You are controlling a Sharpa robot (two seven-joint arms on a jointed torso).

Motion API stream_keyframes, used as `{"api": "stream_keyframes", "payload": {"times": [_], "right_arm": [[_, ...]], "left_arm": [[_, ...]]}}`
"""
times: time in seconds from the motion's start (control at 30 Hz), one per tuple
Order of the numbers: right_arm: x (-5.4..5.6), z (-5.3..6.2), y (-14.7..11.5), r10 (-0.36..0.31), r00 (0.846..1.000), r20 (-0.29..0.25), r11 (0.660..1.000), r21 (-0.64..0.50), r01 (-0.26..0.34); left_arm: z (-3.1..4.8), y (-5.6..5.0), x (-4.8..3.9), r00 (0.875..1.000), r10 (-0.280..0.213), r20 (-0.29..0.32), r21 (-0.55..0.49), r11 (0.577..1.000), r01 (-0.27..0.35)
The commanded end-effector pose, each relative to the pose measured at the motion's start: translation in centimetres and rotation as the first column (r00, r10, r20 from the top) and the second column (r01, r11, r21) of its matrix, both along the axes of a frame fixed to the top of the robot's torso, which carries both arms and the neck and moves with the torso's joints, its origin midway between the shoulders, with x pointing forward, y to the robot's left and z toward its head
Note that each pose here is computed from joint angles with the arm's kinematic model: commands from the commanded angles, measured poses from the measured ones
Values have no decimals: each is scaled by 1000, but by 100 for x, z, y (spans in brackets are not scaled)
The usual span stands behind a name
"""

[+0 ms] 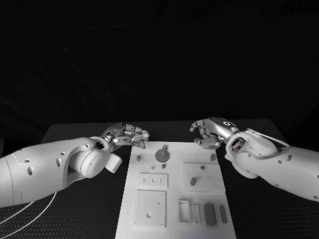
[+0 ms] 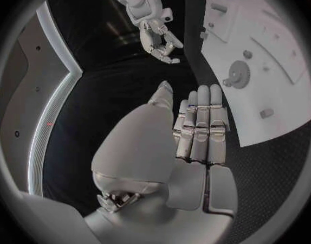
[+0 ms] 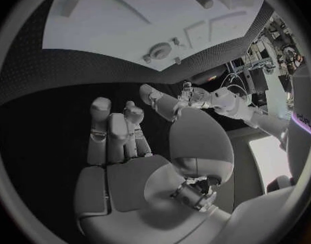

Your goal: Assemble the parts on the task board

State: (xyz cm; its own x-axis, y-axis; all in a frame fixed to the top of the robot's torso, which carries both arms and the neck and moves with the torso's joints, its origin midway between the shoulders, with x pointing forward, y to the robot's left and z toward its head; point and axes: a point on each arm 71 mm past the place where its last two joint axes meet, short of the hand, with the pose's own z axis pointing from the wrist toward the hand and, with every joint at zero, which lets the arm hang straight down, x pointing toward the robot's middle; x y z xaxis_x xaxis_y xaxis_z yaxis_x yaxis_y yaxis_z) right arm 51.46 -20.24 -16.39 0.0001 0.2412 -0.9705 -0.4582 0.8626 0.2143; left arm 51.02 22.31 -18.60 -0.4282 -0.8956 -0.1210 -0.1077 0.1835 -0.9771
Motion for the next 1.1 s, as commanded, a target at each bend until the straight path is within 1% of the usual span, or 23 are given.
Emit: {"api": "stream_keyframes", "payload": {"times": [0.03,0.1,0.17,0.33,0.43,0.53,0.63,0.77,0.97,1.1], "right_arm": [[-1,-28,-186,10,997,-78,999,39,-7],[6,-55,-340,-2,993,-114,1000,24,5],[27,-71,-470,-35,992,-125,999,6,36],[41,-101,-706,-69,988,-138,997,-27,65],[14,-155,-784,-73,988,-136,997,-46,68],[-3,-212,-816,-89,987,-132,996,-44,84],[-10,-300,-841,-102,985,-138,994,-45,97],[-25,-432,-806,-97,983,-154,995,-39,92],[-24,-563,-770,-99,983,-152,995,-19,97],[-15,-603,-748,-97,983,-158,995,-11,97]], "left_arm": [[21,-24,7,1000,-16,16,-11,1000,16],[18,-24,8,1000,-19,14,-12,1000,19],[14,-17,11,1000,-17,11,-8,1000,17],[10,-4,17,1000,-18,13,-6,1000,18],[8,11,26,1000,-14,14,-5,1000,14],[7,17,25,1000,-13,13,-4,1000,13],[8,9,24,1000,-16,13,-4,1000,16],[6,-11,18,1000,-20,14,-7,1000,20],[0,-16,15,1000,-22,12,-7,1000,22],[-8,-7,16,1000,-20,10,-6,1000,20]]}}
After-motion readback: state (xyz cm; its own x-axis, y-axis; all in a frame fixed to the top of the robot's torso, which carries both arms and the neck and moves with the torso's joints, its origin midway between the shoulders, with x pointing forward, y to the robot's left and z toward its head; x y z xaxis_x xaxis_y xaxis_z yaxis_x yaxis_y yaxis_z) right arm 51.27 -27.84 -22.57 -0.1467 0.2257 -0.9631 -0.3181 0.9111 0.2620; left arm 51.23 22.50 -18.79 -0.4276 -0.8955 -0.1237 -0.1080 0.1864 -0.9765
